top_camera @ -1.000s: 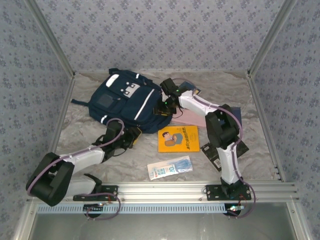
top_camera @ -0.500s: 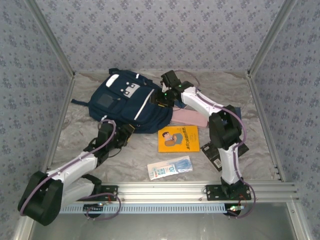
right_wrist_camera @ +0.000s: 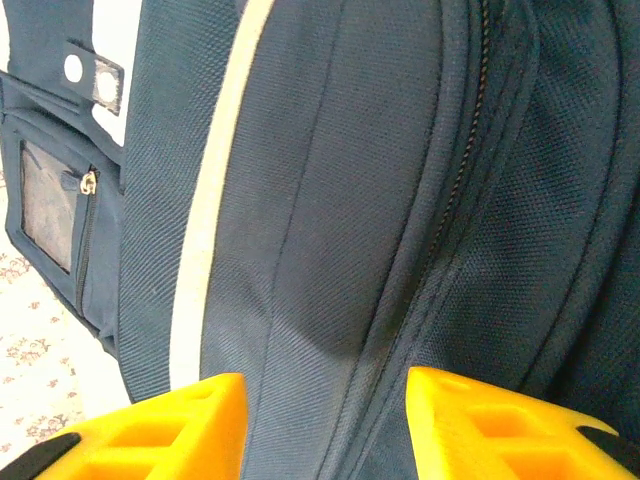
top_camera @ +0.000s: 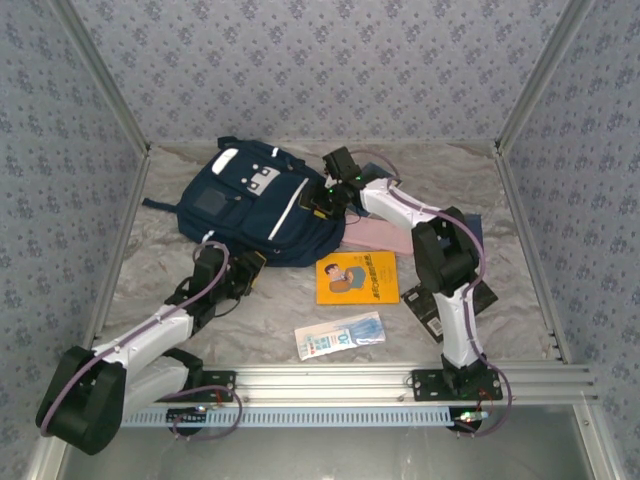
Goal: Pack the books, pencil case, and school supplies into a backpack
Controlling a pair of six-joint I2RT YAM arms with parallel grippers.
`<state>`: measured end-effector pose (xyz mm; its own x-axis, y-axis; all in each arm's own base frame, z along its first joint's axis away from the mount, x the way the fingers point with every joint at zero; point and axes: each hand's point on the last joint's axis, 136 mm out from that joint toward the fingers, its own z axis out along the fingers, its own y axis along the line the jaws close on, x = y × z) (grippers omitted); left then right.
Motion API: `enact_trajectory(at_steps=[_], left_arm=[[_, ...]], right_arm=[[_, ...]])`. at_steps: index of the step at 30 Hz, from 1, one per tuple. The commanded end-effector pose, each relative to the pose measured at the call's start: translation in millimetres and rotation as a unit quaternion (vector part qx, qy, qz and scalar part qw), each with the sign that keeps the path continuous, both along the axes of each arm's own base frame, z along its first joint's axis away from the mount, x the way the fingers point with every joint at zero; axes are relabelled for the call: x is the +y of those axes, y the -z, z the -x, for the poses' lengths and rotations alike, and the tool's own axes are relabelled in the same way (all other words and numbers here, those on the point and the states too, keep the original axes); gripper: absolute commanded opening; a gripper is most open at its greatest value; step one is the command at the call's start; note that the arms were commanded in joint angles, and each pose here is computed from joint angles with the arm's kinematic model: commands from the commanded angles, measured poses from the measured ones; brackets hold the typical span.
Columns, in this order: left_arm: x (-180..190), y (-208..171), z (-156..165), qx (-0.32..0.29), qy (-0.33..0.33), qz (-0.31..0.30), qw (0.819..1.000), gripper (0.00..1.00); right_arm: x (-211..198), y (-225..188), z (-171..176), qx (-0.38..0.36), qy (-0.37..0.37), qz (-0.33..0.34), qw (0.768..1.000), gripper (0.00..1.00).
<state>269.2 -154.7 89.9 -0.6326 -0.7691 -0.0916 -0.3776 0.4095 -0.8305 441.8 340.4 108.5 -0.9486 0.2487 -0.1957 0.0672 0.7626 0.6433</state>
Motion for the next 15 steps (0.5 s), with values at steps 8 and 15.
enact_trajectory(at_steps=[8,15], left_arm=[[-1.5,13.8,0.9,0.014,0.004,0.001,1.000,0.47],[-4.3,15.4,-3.3,0.010,0.008,-0.002,1.000,0.48]], right_arm=[[28.0,12.3,-15.3,0.021,0.041,-0.085,0.995,0.24],[49.6,-31.9,-16.8,0.002,0.053,-0.148,0.987,0.00]])
